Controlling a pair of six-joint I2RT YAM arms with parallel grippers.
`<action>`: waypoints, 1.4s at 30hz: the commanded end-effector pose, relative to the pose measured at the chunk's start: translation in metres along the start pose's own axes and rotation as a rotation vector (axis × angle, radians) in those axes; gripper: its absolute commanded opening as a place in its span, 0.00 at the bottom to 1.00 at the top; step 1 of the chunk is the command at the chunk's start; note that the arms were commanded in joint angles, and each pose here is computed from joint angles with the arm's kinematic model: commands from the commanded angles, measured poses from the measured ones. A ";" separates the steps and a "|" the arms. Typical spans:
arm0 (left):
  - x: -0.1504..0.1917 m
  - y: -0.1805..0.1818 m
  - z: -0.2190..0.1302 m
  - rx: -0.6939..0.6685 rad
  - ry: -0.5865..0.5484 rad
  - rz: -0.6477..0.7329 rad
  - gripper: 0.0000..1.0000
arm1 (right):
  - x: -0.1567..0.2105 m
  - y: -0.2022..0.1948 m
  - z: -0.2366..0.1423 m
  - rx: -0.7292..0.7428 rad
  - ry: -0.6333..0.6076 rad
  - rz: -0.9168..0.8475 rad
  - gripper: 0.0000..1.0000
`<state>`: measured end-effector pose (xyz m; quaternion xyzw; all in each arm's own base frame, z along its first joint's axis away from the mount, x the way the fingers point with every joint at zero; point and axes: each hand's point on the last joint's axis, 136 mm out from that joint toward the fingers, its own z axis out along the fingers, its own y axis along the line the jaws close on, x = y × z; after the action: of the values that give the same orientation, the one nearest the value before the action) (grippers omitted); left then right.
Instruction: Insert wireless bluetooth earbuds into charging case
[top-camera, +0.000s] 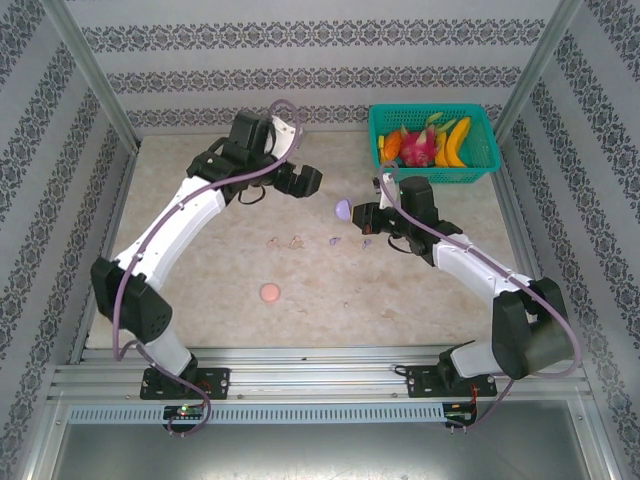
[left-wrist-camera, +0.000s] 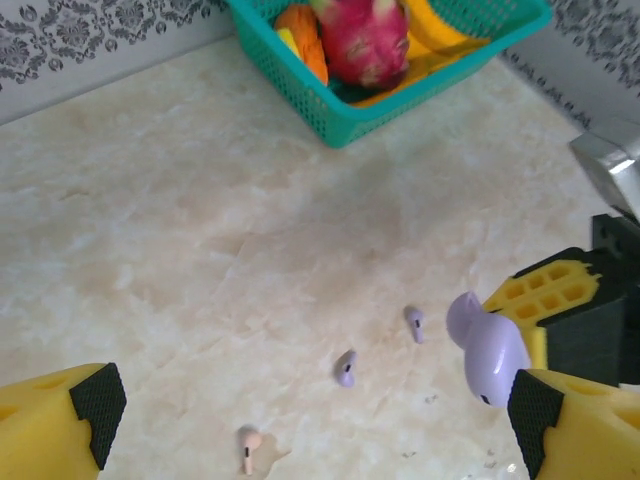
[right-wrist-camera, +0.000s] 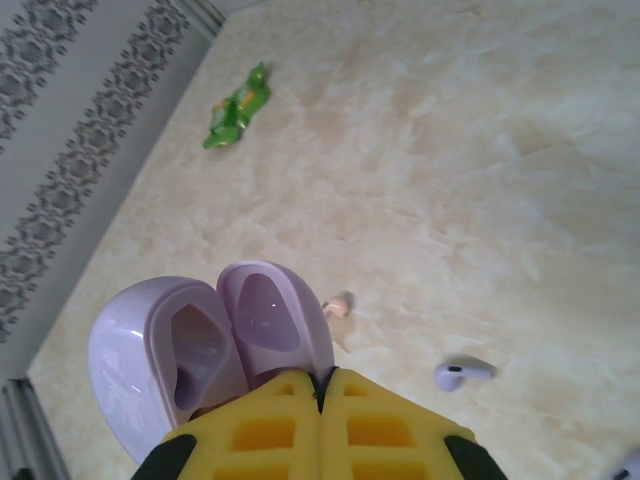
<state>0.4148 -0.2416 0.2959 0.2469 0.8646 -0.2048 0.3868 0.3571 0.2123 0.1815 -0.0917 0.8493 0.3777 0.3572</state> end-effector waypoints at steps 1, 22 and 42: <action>0.005 0.004 0.003 0.026 0.104 0.069 1.00 | -0.010 -0.005 -0.004 0.077 -0.012 -0.094 0.00; 0.037 -0.039 0.052 0.427 0.344 0.078 0.99 | -0.021 0.001 -0.001 0.225 -0.077 -0.515 0.00; 0.085 -0.060 0.063 0.594 0.478 -0.013 0.68 | -0.027 0.025 0.009 0.160 -0.166 -0.639 0.00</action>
<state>0.3739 -0.2975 0.2119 0.3797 0.8416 -0.3682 0.1092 0.3722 0.2262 0.1971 -0.2806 0.7916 0.1826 0.5112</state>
